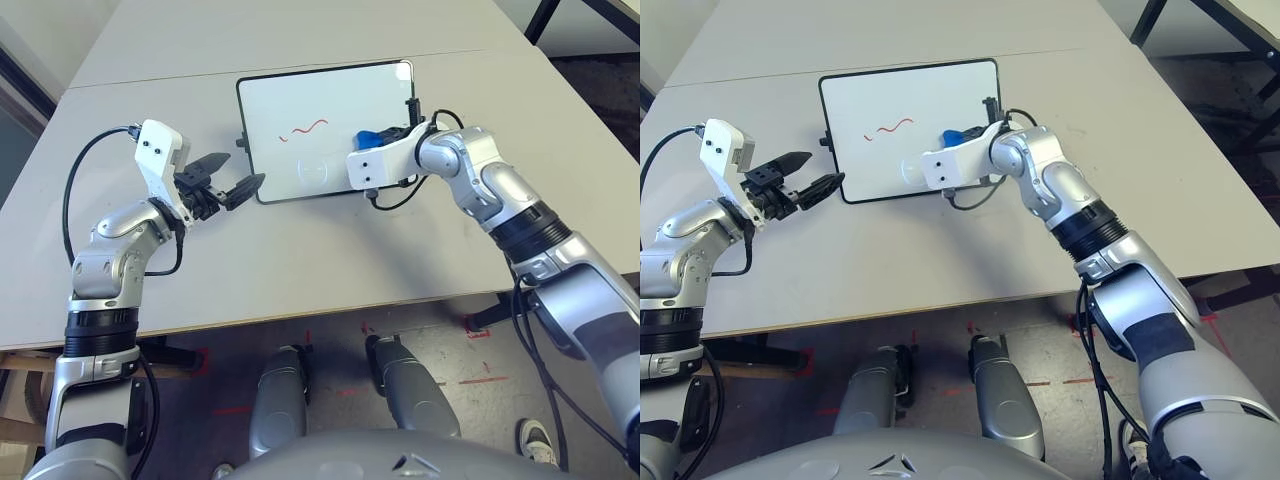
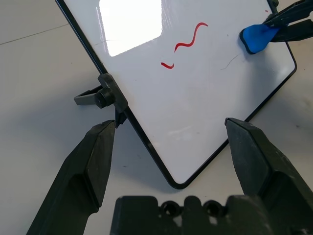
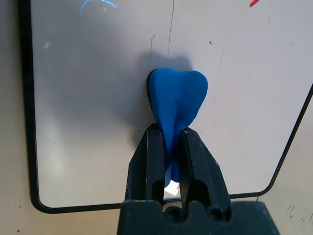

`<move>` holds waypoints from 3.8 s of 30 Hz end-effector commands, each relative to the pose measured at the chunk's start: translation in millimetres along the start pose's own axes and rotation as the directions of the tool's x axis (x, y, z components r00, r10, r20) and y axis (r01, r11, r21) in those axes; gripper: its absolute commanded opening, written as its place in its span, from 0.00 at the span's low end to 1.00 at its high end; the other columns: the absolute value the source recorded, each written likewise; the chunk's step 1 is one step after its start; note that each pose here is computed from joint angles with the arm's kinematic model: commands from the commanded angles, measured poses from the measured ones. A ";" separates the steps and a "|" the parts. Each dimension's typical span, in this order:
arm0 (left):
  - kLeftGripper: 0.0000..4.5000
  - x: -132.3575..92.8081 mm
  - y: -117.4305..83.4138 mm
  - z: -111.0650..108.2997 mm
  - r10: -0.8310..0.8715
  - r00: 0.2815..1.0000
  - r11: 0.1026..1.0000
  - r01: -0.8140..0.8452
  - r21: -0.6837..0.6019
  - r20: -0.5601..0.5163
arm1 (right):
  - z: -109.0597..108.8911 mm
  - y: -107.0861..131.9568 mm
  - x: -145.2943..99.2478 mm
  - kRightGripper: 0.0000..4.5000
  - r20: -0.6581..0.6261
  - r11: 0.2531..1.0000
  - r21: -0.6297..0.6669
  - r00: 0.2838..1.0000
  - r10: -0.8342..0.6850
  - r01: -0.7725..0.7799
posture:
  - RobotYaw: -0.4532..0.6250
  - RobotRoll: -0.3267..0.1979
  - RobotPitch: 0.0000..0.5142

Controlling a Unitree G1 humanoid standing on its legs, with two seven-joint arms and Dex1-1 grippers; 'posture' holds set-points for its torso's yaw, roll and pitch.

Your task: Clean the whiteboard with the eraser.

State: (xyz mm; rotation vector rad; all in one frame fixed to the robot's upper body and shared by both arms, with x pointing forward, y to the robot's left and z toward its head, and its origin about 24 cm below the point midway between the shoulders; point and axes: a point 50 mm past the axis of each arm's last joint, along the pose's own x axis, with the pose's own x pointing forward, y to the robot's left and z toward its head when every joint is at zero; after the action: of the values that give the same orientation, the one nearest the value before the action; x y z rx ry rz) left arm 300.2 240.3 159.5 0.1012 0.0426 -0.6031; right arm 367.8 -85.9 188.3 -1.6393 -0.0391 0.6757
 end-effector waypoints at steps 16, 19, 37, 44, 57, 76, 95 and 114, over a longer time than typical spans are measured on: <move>1.00 -11.6 10.7 -0.7 0.020 0.999 1.000 -0.019 0.024 -0.034 | 0.2 -45.1 -13.2 0.04 -0.007 0.996 0.003 0.996 -0.086 0.086 | 0.31 0.62 0.35; 1.00 -14.2 14.0 1.1 0.031 0.999 0.999 -0.030 0.034 -0.037 | 6.9 -46.7 -9.3 0.04 0.009 0.996 -0.001 0.996 -0.085 0.085 | 0.32 0.62 0.35; 1.00 -14.4 13.7 2.1 0.040 0.999 0.998 -0.039 0.040 -0.032 | 27.6 -49.2 7.2 0.04 0.024 0.998 -0.054 0.999 -0.041 0.042 | 0.33 0.62 0.33; 1.00 -13.7 11.6 0.9 0.040 0.999 0.999 -0.039 0.037 -0.028 | 22.6 -46.4 14.9 0.04 -0.018 0.997 -0.079 1.000 -0.020 0.019 | 0.33 0.62 0.33; 1.00 -18.1 10.0 -3.8 0.060 0.998 0.998 -0.059 0.027 -0.028 | 31.0 -42.9 27.1 0.04 -0.015 0.994 -0.107 1.000 0.006 -0.008 | 0.36 0.62 0.35; 1.00 -23.0 8.7 -4.5 0.072 0.997 0.997 -0.071 0.028 -0.032 | 56.0 -44.9 31.6 0.04 0.045 0.992 -0.128 0.999 0.013 -0.007 | 0.37 0.62 0.38; 1.00 -25.4 2.7 -7.2 0.085 0.996 0.996 -0.085 0.015 -0.024 | 77.8 -31.8 47.3 0.04 0.092 0.982 -0.188 0.996 0.015 0.002 | 0.41 0.62 0.37; 1.00 -25.5 2.0 -8.8 0.094 0.995 0.996 -0.094 0.011 -0.021 | 104.0 -20.8 48.2 0.03 0.169 0.970 -0.244 0.984 0.050 -0.007 | 0.41 0.62 0.37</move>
State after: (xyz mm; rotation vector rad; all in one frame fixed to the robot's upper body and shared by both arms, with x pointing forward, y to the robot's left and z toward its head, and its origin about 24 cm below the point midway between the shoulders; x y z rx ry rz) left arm 282.1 256.7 152.6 0.1252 0.0602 -0.5163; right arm 370.5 29.9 202.2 -1.7888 -0.2763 0.8134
